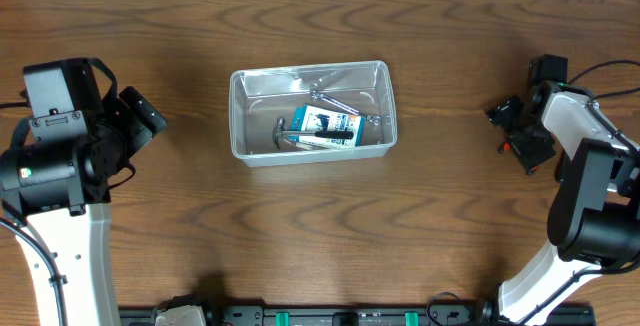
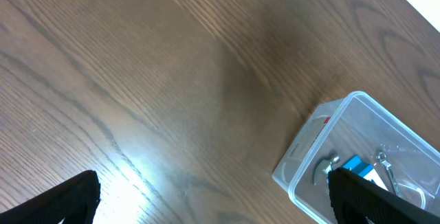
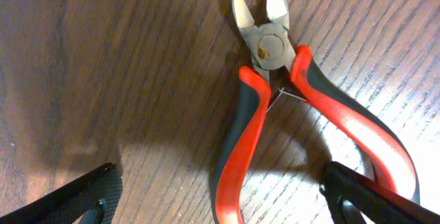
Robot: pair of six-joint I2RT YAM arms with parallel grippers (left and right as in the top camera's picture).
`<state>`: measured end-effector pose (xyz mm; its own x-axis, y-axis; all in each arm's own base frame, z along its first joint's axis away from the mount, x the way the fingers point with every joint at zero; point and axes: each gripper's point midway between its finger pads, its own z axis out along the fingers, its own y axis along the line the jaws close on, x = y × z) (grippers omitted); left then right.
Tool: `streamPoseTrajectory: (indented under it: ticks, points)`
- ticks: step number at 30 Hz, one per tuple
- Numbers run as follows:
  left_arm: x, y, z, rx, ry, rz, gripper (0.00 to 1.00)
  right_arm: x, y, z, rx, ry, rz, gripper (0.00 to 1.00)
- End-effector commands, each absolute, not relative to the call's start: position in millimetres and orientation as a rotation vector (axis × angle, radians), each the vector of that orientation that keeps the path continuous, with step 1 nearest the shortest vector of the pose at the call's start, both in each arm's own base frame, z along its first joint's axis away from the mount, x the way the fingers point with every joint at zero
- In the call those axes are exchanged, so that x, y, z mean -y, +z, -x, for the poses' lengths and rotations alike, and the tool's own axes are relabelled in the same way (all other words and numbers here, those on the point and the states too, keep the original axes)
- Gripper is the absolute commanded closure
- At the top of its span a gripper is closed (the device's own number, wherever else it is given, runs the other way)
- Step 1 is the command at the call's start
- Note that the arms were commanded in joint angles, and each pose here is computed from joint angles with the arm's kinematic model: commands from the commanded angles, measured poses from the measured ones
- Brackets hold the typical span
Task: Pack container
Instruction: 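Move the right gripper down onto the red-handled pliers and grasp them, then carry the pliers left into the container and open the right gripper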
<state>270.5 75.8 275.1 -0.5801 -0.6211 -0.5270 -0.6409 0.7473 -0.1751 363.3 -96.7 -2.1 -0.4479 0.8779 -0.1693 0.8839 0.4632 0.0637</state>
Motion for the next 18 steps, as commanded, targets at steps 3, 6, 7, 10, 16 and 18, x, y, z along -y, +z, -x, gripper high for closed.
streamPoseTrajectory:
  ticks: [3, 6, 7, 10, 16, 18]
  points:
    - [-79.1, 272.6, -268.2, -2.386, 0.076, 0.940, 0.01, 98.1, -9.2, -358.6, -2.523, -0.058, -1.579, 0.18]
    - [-78.9, 271.9, -267.1, -2.392, 0.078, 0.942, 0.01, 97.9, -9.3, -358.1, -2.525, -0.058, -1.579, 0.32]
    - [-78.8, 271.5, -266.4, -2.395, 0.078, 0.943, 0.01, 97.8, -9.3, -357.9, -2.526, -0.059, -1.579, 0.37]
    - [-78.6, 270.9, -265.5, -2.399, 0.080, 0.944, 0.01, 97.6, -9.4, -357.1, -2.529, -0.060, -1.581, 0.46]
    - [-78.7, 271.0, -265.6, -2.398, 0.080, 0.944, 0.01, 97.7, -9.4, -357.2, -2.529, -0.060, -1.580, 0.67]
    - [-78.6, 271.0, -265.7, -2.398, 0.079, 0.944, 0.01, 97.7, -9.4, -357.1, -2.529, -0.060, -1.580, 0.71]
